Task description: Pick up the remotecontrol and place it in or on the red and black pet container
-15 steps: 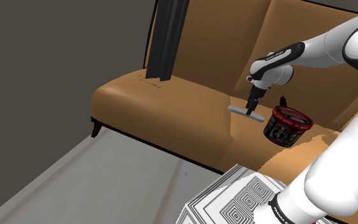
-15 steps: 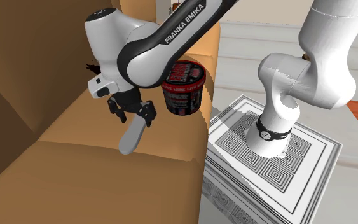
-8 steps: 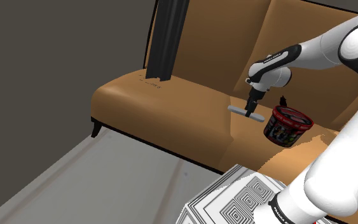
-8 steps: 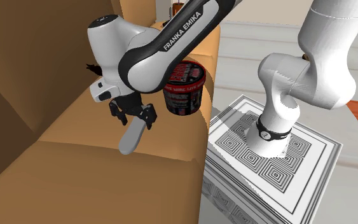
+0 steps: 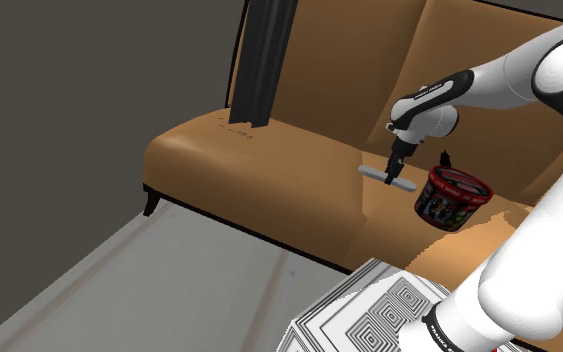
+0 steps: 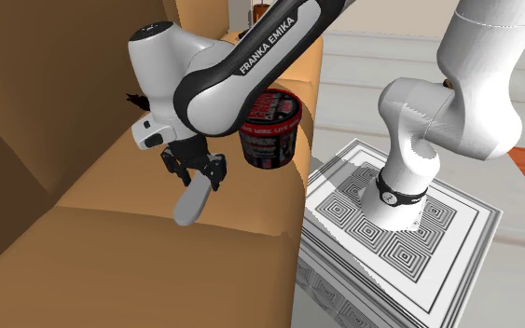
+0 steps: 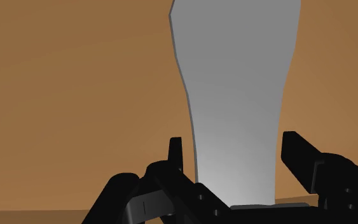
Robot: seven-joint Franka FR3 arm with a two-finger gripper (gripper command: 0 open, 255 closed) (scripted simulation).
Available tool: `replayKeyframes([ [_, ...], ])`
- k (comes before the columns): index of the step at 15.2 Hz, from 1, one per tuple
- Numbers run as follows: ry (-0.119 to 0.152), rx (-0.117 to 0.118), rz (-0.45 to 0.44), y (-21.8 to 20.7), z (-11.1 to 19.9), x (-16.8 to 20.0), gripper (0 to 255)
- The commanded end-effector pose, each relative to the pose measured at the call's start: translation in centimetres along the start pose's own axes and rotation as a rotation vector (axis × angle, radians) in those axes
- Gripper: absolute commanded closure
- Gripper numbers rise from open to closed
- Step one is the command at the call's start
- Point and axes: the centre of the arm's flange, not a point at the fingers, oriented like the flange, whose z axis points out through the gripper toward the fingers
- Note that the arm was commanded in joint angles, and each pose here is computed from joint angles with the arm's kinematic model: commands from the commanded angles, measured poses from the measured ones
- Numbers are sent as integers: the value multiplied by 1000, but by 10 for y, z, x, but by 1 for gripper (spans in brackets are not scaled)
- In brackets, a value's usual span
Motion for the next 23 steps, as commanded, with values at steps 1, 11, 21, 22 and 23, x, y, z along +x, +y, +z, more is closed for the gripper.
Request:
replayKeyframes([
  [1, 0, 0, 0, 0, 0, 0, 255],
  [11, 0, 0, 0, -2, -37, -1, 255],
  [21, 0, 0, 0, -5, -90, -1, 255],
  [22, 0, 0, 0, -5, -95, -1, 255],
  [23, 0, 0, 0, -5, -100, -1, 255],
])
